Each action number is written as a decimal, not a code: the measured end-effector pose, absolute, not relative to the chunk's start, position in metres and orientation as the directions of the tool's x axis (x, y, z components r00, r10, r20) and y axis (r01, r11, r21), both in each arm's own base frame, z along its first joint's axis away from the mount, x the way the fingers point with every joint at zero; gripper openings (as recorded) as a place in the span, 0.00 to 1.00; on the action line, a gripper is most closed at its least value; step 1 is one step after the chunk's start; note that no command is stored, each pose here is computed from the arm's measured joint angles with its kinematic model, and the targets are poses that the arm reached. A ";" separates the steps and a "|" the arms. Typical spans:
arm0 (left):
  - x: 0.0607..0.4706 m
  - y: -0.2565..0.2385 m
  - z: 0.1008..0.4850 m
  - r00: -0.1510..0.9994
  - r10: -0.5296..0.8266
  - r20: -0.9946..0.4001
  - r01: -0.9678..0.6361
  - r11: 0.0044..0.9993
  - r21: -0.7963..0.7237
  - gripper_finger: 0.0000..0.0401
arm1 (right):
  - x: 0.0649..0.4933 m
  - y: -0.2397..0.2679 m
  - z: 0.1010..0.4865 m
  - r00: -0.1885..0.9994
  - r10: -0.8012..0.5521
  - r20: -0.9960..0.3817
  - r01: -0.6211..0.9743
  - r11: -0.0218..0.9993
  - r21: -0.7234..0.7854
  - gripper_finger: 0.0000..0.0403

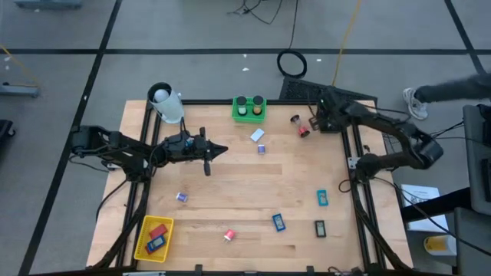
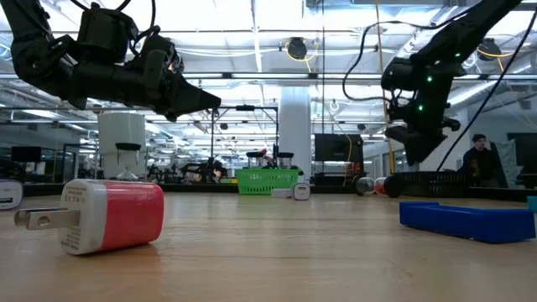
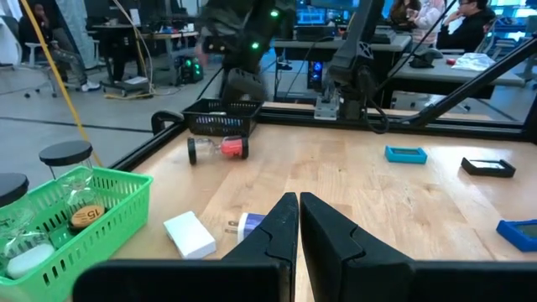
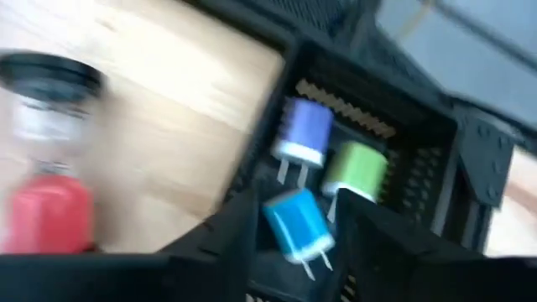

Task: Pick & Place Office items
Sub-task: Put the red hourglass into the green basket

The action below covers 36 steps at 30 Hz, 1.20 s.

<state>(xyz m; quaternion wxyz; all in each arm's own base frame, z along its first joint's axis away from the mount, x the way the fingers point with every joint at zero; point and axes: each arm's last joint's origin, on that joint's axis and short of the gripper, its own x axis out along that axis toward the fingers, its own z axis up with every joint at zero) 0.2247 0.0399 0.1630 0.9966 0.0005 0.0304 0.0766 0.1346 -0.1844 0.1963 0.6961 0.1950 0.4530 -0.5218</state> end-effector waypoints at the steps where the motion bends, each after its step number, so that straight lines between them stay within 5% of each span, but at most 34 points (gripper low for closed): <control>1: 0.225 0.040 0.163 0.986 0.153 -0.061 -0.153 0.988 0.002 0.06 | 0.136 -0.180 0.195 0.076 -0.574 -0.815 0.902 0.388 -0.189 0.32; 8: 0.225 0.040 0.163 0.986 0.153 -0.061 -0.154 0.988 -0.011 0.06 | 0.144 -0.145 0.177 0.334 -0.621 -0.709 0.878 0.478 -0.005 0.02; 18: 0.233 0.040 0.166 0.972 0.210 -0.103 -0.217 0.974 -0.061 0.06 | 0.169 -0.123 0.185 0.485 -0.580 -0.655 0.800 0.596 0.065 0.01; 24: 0.238 0.035 0.170 0.971 0.212 -0.107 -0.218 0.975 -0.051 0.06 | 0.180 -0.128 0.193 0.505 -0.501 -0.703 0.789 0.598 0.141 0.12; 36: 0.241 0.027 0.172 0.979 0.178 -0.102 -0.187 0.979 -0.083 0.06 | 0.213 -0.160 0.187 0.287 -0.401 -0.870 0.798 0.603 -0.015 0.49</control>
